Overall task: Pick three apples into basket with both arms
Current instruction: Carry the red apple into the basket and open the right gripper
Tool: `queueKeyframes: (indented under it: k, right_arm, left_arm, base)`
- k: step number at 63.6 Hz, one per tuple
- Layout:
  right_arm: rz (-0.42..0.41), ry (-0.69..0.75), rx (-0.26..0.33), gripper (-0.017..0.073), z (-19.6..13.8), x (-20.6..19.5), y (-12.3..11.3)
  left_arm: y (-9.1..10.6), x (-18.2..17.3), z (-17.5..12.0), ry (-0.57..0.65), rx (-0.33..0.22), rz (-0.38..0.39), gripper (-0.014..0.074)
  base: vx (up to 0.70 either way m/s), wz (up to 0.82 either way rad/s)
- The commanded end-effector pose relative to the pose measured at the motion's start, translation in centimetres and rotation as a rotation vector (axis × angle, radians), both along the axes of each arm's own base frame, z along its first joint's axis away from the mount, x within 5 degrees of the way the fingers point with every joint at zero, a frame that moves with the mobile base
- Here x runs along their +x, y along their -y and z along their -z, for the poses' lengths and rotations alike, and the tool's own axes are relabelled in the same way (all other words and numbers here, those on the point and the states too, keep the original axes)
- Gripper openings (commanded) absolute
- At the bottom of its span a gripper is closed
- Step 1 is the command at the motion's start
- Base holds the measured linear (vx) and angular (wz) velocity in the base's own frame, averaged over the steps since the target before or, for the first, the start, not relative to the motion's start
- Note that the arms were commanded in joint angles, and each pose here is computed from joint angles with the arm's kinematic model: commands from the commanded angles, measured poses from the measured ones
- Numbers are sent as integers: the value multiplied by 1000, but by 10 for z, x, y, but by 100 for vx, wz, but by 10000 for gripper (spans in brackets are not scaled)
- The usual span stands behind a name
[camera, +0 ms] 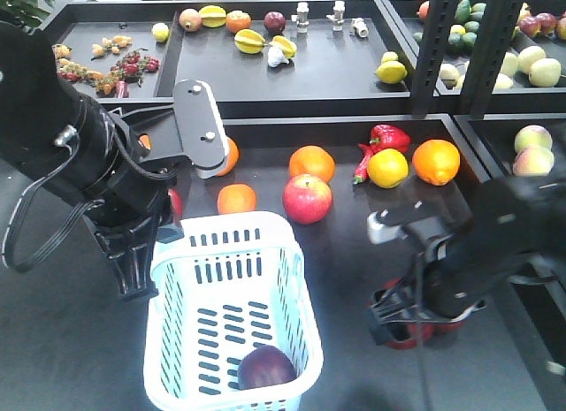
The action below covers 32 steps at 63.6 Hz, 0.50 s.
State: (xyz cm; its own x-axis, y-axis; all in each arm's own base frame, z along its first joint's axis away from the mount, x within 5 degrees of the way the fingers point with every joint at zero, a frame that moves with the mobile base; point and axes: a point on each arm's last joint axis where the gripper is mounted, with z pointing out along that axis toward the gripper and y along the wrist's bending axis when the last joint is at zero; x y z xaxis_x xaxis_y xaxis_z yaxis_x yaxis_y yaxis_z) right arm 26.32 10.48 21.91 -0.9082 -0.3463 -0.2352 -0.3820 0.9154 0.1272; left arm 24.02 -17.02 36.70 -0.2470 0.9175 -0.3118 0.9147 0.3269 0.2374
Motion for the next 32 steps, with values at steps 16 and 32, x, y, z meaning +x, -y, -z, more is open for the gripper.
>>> queueKeyframes:
  k: [16,32]
  right_arm:
    - [-124,170,285,279,-85,-49,-5]
    - [-304,247,344,279,-90,-67,-48]
  left_arm:
    - [-4,-6,-17,51,-41,-7,-6]
    - [-4,-6,-17,51,-41,-7,-6]
  base:
    - [0,0]
    - [0,0]
